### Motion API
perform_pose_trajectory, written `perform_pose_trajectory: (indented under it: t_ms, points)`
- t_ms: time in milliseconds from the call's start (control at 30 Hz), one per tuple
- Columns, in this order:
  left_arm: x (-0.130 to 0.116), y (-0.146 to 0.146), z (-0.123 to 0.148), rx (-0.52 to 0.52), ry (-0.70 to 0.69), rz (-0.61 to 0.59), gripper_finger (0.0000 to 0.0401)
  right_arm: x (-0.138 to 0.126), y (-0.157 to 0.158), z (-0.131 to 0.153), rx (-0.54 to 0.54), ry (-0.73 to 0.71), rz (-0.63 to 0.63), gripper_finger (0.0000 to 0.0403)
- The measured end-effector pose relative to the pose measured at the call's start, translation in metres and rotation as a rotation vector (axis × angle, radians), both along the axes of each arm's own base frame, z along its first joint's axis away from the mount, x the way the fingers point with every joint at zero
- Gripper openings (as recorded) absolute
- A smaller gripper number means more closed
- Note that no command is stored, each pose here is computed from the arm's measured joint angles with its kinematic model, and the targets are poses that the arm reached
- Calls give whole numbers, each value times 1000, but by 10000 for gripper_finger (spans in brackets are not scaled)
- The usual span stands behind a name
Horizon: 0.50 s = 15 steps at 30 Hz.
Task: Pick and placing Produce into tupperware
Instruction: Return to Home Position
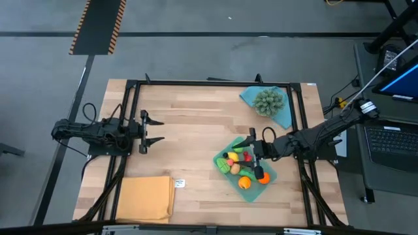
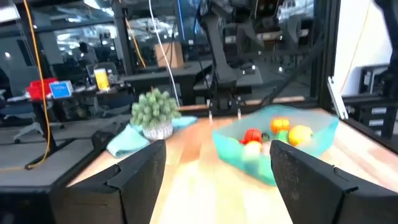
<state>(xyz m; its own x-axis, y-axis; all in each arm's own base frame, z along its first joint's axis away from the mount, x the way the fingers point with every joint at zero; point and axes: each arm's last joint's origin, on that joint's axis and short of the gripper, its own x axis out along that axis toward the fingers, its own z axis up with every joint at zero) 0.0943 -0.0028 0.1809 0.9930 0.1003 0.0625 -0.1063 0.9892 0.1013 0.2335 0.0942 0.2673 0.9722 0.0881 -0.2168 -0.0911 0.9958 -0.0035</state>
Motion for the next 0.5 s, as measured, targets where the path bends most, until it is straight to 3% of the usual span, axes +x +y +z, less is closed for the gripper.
perform_pose_trajectory:
  t_ms: [500]
  points:
    - [3, 11, -11, 25, 18, 53, 279, 32, -5, -15, -54, -84, -47, 273]
